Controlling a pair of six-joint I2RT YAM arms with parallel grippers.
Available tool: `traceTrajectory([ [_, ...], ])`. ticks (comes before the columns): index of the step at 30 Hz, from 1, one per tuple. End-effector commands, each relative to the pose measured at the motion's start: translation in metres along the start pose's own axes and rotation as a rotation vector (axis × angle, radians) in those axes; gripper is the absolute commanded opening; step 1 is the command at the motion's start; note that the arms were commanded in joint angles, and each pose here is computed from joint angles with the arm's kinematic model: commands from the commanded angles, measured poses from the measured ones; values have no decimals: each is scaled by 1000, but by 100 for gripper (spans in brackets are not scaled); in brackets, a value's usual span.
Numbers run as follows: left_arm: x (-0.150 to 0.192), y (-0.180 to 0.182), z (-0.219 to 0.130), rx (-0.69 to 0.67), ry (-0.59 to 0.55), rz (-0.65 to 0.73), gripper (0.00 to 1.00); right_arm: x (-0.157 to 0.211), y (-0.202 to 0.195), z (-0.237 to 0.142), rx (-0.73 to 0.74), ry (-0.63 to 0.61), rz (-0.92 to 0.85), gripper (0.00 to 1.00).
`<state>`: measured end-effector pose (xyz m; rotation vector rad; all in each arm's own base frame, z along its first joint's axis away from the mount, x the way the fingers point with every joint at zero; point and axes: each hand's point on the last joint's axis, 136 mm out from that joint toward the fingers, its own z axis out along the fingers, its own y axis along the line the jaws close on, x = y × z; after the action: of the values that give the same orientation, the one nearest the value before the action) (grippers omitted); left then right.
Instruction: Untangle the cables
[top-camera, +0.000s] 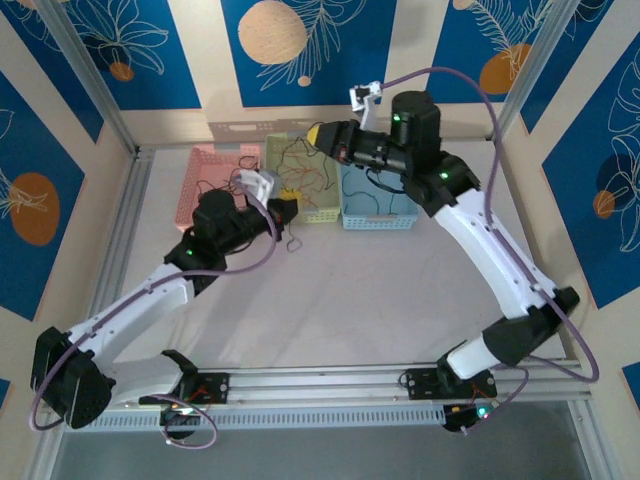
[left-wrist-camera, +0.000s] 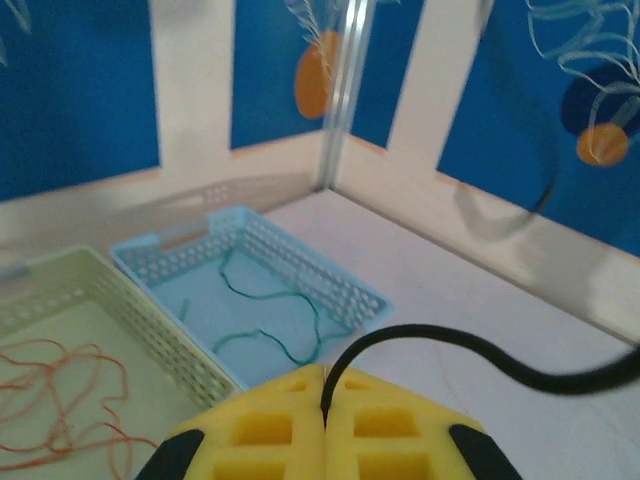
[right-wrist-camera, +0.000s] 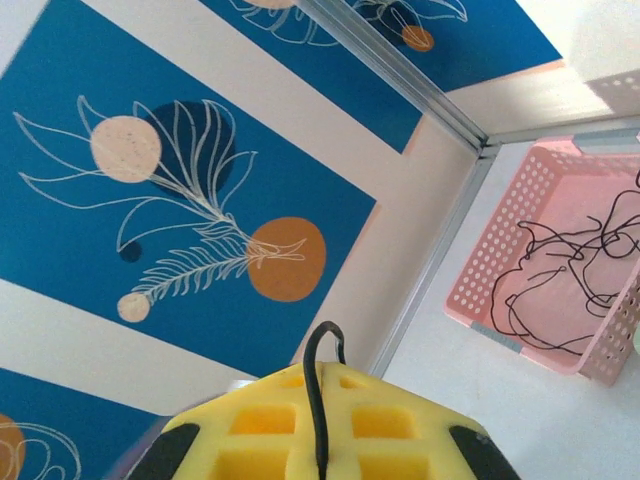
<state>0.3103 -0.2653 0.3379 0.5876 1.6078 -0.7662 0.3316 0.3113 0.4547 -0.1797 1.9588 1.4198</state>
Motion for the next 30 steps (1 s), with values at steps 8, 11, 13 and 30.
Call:
traceTrajectory([
  [8,-28,117,-12,-299,69,-127,0,12,-59,119,1,81,42,0],
  [11,-16,159,-9,-369,113,-169,0,14,-79,158,-8,102,57,0],
  [13,-7,185,-9,-413,124,-179,0,19,-98,186,-12,121,84,0],
  [30,84,312,-24,-649,324,-289,65,76,-200,302,-25,179,152,59],
])
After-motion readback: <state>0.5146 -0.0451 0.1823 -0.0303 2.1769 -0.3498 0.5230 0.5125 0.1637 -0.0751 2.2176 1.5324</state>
